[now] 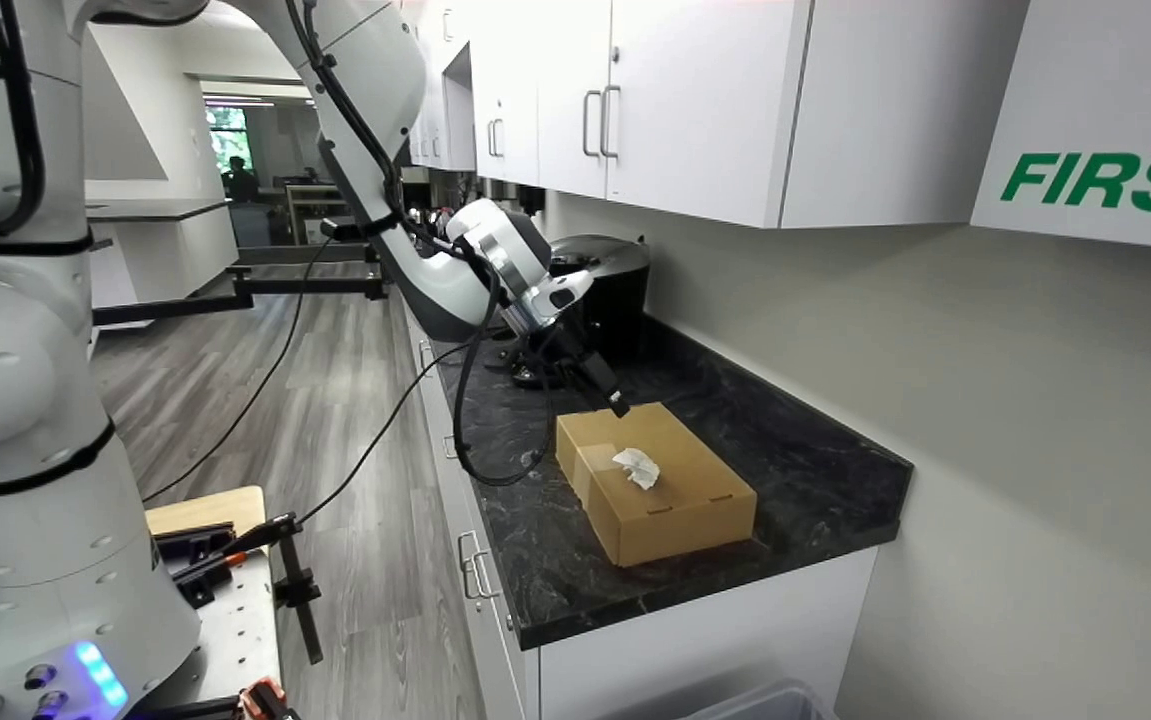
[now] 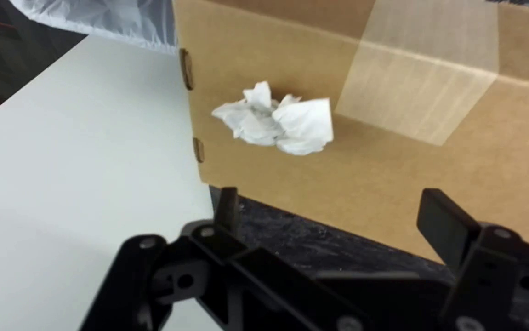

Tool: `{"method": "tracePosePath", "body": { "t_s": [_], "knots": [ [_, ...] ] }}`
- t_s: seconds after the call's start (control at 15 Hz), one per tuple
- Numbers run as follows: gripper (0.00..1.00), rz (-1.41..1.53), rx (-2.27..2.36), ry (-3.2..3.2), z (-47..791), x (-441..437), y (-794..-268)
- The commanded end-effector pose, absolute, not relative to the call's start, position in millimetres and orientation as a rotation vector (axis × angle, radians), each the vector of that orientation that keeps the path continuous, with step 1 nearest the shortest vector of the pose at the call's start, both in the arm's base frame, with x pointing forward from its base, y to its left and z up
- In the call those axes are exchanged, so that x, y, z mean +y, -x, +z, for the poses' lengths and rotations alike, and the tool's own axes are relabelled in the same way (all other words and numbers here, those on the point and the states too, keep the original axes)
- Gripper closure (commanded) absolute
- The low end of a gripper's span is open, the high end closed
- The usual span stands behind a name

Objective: Put the blue can in the bin, place the white paper from the top of the box in the bin

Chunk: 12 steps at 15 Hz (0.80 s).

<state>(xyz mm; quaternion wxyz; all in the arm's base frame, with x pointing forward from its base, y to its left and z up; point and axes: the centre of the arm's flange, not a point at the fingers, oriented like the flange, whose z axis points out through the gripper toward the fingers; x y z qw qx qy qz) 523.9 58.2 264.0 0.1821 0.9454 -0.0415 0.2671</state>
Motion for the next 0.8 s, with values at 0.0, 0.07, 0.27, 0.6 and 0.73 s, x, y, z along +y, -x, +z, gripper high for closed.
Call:
{"method": "tracePosePath", "body": {
  "t_s": [0.0,0.07,0.27,0.6,0.73],
  "knots": [
    [0.0,0.857,-0.157,-2.603,292.2,38.1,-499.2],
    [0.0,0.864,-0.169,-2.599,298.2,32.1,-495.5],
    [0.0,0.85,-0.231,-2.603,312.1,16.4,-484.4],
    [0.0,0.807,-0.342,-2.643,321.1,-5.5,-470.2],
    [0.0,0.793,-0.385,-2.675,321.0,-8.3,-468.1]
  ]
}}
